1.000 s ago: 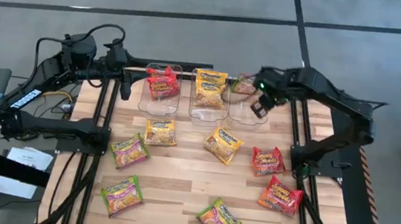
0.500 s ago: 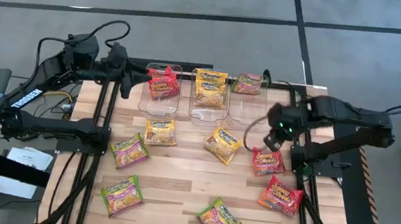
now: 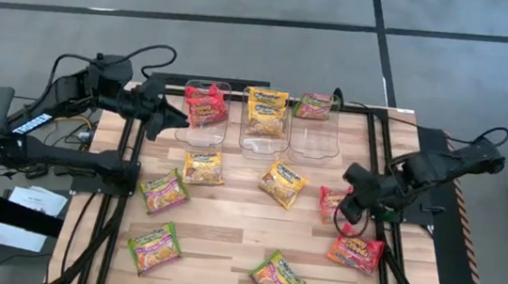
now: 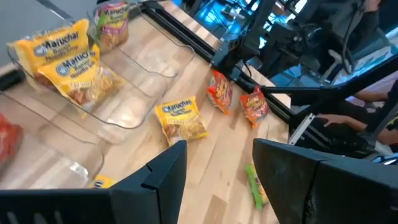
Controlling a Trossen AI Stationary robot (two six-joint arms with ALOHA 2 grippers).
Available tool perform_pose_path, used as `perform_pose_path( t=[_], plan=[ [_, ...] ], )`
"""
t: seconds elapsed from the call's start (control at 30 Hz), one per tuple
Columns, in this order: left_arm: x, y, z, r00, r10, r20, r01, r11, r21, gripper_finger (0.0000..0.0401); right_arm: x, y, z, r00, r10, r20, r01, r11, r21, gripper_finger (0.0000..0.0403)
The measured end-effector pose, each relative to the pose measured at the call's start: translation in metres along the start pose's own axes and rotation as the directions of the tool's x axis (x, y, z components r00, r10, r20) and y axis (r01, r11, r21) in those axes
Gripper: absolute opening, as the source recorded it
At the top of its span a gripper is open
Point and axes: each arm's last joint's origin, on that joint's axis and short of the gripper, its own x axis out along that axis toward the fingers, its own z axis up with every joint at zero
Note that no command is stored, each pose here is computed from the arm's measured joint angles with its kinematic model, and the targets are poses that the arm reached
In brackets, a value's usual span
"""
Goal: Sort Maruchan noodles
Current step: Put the green noodle pack into the right transparent bin
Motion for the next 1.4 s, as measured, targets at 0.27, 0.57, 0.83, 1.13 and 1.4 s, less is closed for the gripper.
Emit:
perform_pose_path(
  t=[0.27,0.57,0.83,1.13,1.4],
  plan=[
    [0.001,-0.006,-0.004,0.999,-0.038,-0.030,0.038,0.999,0.008,0.0172,0.030,0.019,-0.023,0.993,0.113,-0.039,-0.115,0.993,-0.034,0.0151],
    [0.002,-0.011,-0.007,0.997,-0.063,-0.052,0.062,0.998,-0.019,0.0172,0.069,0.056,-0.037,0.985,0.152,-0.081,-0.159,0.984,-0.084,0.0220],
    [0.003,-0.014,-0.009,0.994,-0.078,-0.071,0.080,0.997,0.023,0.0172,0.112,0.084,-0.048,0.962,0.201,-0.184,-0.204,0.979,0.000,0.0250],
    [0.002,-0.012,-0.013,0.992,-0.065,-0.105,0.068,0.997,0.023,0.0172,0.155,0.099,-0.054,0.960,0.208,-0.186,-0.198,0.978,0.072,0.0249],
    [0.002,-0.012,-0.013,0.992,-0.064,-0.109,0.067,0.998,0.023,0.0172,0.187,0.105,-0.057,0.960,0.206,-0.191,-0.193,0.978,0.083,0.0249]
  ],
)
